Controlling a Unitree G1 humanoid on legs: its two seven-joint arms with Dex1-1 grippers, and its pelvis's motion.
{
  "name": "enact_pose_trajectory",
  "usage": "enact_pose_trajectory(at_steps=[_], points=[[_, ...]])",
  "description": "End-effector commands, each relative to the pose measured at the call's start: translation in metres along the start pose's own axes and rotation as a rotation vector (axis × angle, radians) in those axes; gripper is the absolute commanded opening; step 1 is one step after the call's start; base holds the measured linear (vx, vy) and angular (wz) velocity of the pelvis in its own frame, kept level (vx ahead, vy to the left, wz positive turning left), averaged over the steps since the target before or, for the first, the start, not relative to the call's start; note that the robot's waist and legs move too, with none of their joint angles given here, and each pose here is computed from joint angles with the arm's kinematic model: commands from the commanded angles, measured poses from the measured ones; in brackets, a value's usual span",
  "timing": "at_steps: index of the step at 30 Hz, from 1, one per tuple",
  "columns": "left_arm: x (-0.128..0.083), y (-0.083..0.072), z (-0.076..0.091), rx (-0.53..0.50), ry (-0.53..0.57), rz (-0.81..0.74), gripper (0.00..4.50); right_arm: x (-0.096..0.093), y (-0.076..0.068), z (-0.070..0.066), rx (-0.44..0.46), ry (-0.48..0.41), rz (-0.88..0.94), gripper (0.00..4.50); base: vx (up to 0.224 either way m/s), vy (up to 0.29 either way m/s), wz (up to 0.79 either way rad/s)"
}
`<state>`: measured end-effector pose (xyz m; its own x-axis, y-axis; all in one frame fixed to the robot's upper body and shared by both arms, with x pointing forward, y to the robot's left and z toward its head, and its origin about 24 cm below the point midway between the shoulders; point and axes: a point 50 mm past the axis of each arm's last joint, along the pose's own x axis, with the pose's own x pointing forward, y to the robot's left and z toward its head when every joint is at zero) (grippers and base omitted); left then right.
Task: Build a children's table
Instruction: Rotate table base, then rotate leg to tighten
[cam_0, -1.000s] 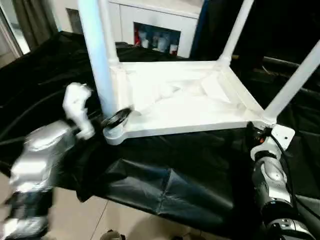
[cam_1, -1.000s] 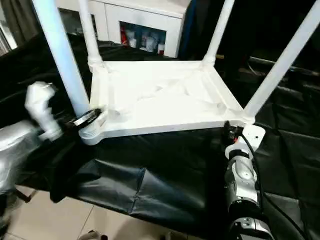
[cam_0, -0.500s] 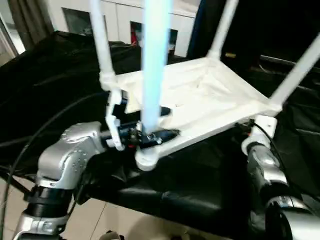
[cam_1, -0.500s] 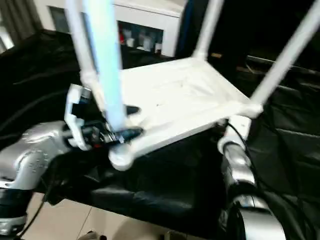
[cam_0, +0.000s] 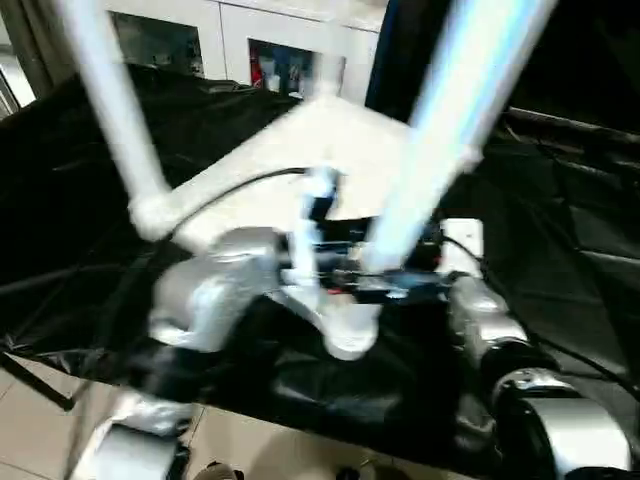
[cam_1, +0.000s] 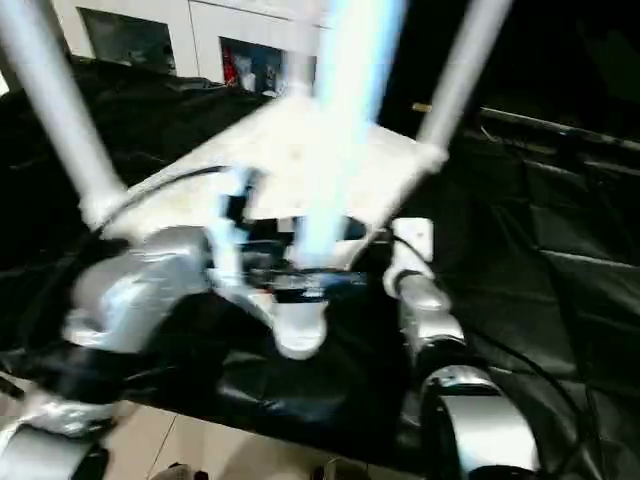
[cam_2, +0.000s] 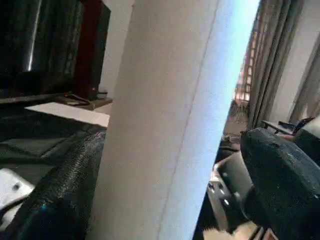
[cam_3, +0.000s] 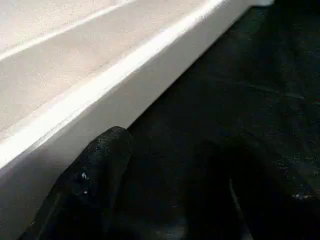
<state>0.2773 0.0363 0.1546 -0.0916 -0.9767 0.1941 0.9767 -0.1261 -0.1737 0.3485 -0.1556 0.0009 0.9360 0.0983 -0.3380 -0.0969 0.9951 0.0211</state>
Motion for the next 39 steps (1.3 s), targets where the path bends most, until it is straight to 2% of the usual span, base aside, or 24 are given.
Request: enact_pose_trajectory(at_steps=[1, 7, 10, 13, 14, 19, 21, 26, 27, 30, 31, 32, 33, 34, 35, 37, 39], points=[[0.015, 0.002, 0.000, 0.024, 0.019, -0.017, 4.39, 0.004, 0.018, 0.009, -0.024, -0.025, 0.090, 3.29, 0.000, 0.000, 0.00], [0.026, 0.009, -0.003, 0.047, 0.026, 0.015, 4.39, 0.003, 0.027, 0.007, -0.011, -0.031, 0.156, 3.29, 0.000, 0.000, 0.00], [0.029, 0.011, -0.005, 0.054, 0.020, 0.034, 4.39, 0.002, 0.033, 0.006, 0.027, -0.035, 0.223, 3.29, 0.000, 0.000, 0.00], [0.033, 0.013, -0.007, 0.060, 0.015, 0.053, 4.39, 0.000, 0.045, 0.003, 0.033, -0.025, 0.330, 3.29, 0.000, 0.000, 0.00], [0.036, 0.015, -0.008, 0.069, 0.016, 0.067, 4.39, -0.001, 0.051, 0.001, 0.001, -0.023, 0.374, 3.29, 0.000, 0.000, 0.00], [0.035, 0.020, -0.008, 0.093, 0.024, 0.108, 4.39, 0.000, 0.047, 0.002, -0.013, -0.031, 0.339, 3.29, 0.000, 0.000, 0.00], [0.030, 0.030, -0.008, 0.138, 0.047, 0.197, 4.39, 0.002, 0.035, 0.008, -0.017, -0.054, 0.264, 3.29, 0.000, 0.000, 0.00], [0.019, 0.043, -0.010, 0.201, 0.098, 0.303, 4.39, 0.002, 0.017, 0.014, -0.018, -0.080, 0.196, 3.29, 0.000, 0.000, 0.00], [0.010, 0.050, -0.013, 0.249, 0.165, 0.361, 4.39, 0.002, 0.006, 0.018, -0.012, -0.092, 0.166, 3.29, 0.000, 0.000, 0.00], [-0.005, 0.057, -0.016, 0.282, 0.223, 0.424, 4.39, -0.001, -0.013, 0.022, -0.008, -0.112, 0.123, 3.29, 0.000, 0.000, 0.00], [-0.014, 0.060, -0.018, 0.285, 0.246, 0.464, 4.39, -0.003, -0.025, 0.024, -0.012, -0.123, 0.103, 3.29, 0.000, 0.000, 0.00], [-0.015, 0.060, -0.018, 0.285, 0.247, 0.466, 4.39, -0.004, -0.026, 0.024, -0.013, -0.124, 0.103, 3.29, 0.000, 0.000, 0.00], [-0.029, 0.063, -0.023, 0.293, 0.299, 0.504, 4.39, -0.009, -0.041, 0.026, -0.041, -0.138, 0.106, 3.29, 0.000, 0.000, 0.00], [-0.031, 0.063, -0.023, 0.293, 0.306, 0.508, 4.39, -0.009, -0.042, 0.026, -0.045, -0.139, 0.107, 3.29, 0.000, 0.000, 0.00], [-0.041, 0.063, -0.028, 0.298, 0.342, 0.519, 4.39, -0.014, -0.052, 0.027, -0.068, -0.146, 0.139, 3.29, 0.000, 0.000, 0.00], [-0.042, 0.063, -0.029, 0.297, 0.347, 0.517, 4.39, -0.015, -0.053, 0.027, -0.075, -0.146, 0.145, 3.29, 0.000, 0.000, 0.00], [-0.050, 0.059, -0.038, 0.291, 0.388, 0.485, 4.39, -0.024, -0.062, 0.025, -0.138, -0.135, 0.230, 3.29, 0.000, 0.000, 0.00]])
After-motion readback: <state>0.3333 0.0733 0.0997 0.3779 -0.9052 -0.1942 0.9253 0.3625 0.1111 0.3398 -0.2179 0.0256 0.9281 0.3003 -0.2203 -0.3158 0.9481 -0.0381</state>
